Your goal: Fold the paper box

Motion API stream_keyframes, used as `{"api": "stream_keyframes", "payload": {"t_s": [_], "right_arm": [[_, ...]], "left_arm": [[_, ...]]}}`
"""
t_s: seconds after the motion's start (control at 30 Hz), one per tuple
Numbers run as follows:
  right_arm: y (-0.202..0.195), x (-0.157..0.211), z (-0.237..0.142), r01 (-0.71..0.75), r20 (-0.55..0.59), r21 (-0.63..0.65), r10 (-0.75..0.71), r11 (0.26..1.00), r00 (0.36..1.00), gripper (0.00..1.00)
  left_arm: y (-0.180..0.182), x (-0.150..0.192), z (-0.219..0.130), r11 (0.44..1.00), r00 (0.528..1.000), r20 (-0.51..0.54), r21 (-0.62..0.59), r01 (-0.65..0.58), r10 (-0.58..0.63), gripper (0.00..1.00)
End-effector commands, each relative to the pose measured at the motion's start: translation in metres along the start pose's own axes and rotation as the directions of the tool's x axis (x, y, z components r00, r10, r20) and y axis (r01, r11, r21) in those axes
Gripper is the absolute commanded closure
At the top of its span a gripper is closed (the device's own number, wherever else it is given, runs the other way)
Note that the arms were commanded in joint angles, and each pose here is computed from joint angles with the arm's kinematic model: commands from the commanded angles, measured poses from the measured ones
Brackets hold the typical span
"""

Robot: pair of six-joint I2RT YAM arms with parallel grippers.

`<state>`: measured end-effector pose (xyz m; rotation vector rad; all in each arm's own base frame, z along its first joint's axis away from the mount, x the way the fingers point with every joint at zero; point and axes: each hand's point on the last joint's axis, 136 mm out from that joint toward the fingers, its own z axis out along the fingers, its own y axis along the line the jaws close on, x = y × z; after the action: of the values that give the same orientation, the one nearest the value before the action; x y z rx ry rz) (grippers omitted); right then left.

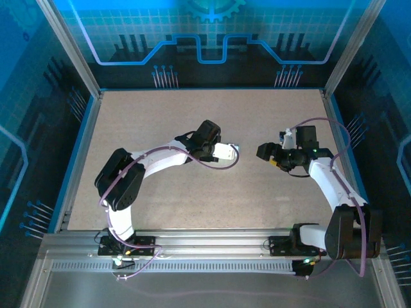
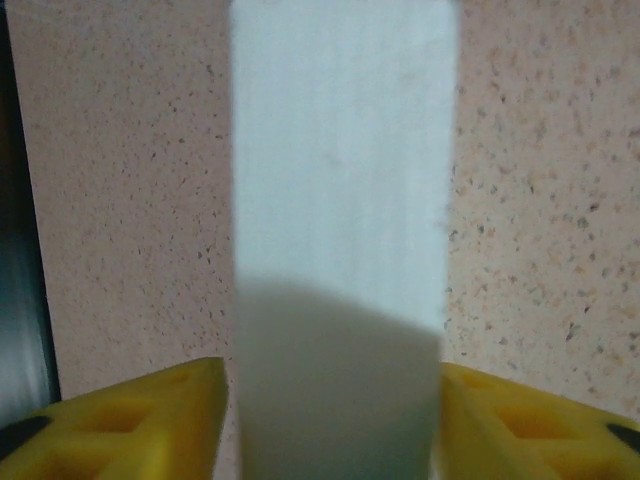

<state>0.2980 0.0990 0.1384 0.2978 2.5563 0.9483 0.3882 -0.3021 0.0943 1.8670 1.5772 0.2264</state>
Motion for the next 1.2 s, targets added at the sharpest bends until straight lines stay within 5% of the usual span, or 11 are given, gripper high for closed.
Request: {"api": "stream_keyframes", "payload": {"t_s": [0.0, 0.23, 0.4, 0.57, 0.83, 1.17], "right_arm": [[-0.001, 0.000, -0.004, -0.013, 0.002, -0.020, 0.013, 1.000, 1.000, 0.16], [0.001, -0.006, -0.008, 0.008, 0.027, -0.022, -0.007, 1.000, 1.000, 0.15], [0.003, -0.018, -0.010, 0.060, 0.064, -0.013, -0.059, 0.998, 0.996, 0.10], [0.002, -0.042, -0.017, 0.141, 0.155, 0.056, -0.148, 0.988, 0.977, 0.03], [-0.034, -0.085, -0.044, 0.241, 0.356, 0.373, -0.378, 0.896, 0.855, 0.00], [-0.061, -0.093, -0.051, 0.292, 0.447, 0.545, -0.567, 0.786, 0.692, 0.00]], "left_arm": [[-0.004, 0.004, 0.006, 1.000, 0.999, -0.021, 0.003, -0.030, 0.030, 0.36], [-0.016, 0.001, -0.005, 0.997, 0.999, -0.012, 0.066, 0.036, -0.036, 0.02], [-0.017, -0.010, -0.026, 0.979, 0.978, 0.080, 0.072, 0.189, -0.194, 0.01], [-0.002, -0.008, -0.060, 0.882, 0.856, 0.218, 0.069, 0.466, -0.469, 0.01], [0.013, 0.061, -0.111, 0.561, 0.530, 0.363, -0.024, 0.827, -0.766, 0.01], [-0.002, 0.190, -0.132, 0.126, 0.246, 0.443, -0.283, 0.951, -0.862, 0.01]]}}
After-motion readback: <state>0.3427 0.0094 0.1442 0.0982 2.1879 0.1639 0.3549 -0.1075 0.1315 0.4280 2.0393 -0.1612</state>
